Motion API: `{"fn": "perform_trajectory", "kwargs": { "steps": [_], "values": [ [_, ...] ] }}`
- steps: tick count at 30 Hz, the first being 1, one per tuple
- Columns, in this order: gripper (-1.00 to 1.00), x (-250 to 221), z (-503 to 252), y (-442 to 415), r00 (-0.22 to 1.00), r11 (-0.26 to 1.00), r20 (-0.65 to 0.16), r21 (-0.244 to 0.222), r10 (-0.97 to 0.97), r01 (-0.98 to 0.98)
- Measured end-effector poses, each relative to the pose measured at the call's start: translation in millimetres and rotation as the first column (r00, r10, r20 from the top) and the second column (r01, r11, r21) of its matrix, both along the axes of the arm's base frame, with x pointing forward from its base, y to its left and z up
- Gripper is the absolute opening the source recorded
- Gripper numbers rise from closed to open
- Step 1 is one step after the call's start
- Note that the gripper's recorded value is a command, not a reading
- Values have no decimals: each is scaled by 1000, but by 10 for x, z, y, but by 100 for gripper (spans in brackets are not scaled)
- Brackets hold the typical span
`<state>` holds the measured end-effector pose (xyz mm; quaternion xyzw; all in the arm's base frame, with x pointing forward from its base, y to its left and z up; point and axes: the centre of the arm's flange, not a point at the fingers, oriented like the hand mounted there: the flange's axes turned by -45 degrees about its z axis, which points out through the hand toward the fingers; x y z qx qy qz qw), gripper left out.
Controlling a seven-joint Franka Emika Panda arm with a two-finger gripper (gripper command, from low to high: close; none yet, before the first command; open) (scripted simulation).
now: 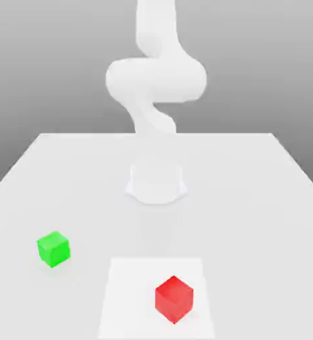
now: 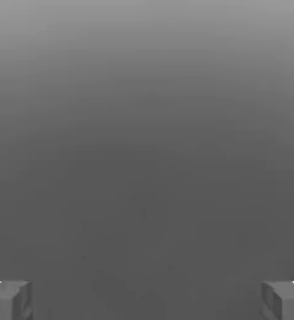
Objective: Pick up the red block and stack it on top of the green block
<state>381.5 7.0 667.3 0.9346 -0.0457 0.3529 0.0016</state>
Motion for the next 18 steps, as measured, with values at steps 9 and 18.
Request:
{"fn": "perform_trajectory", "kwargs": {
  "steps": [9, 18],
  "values": [
    [0, 826, -1812, 84, 928, 960, -275, 55, -250, 274],
    [0, 860, -3638, 139, 738, 848, -526, 58, -422, 526]
  ]
}}
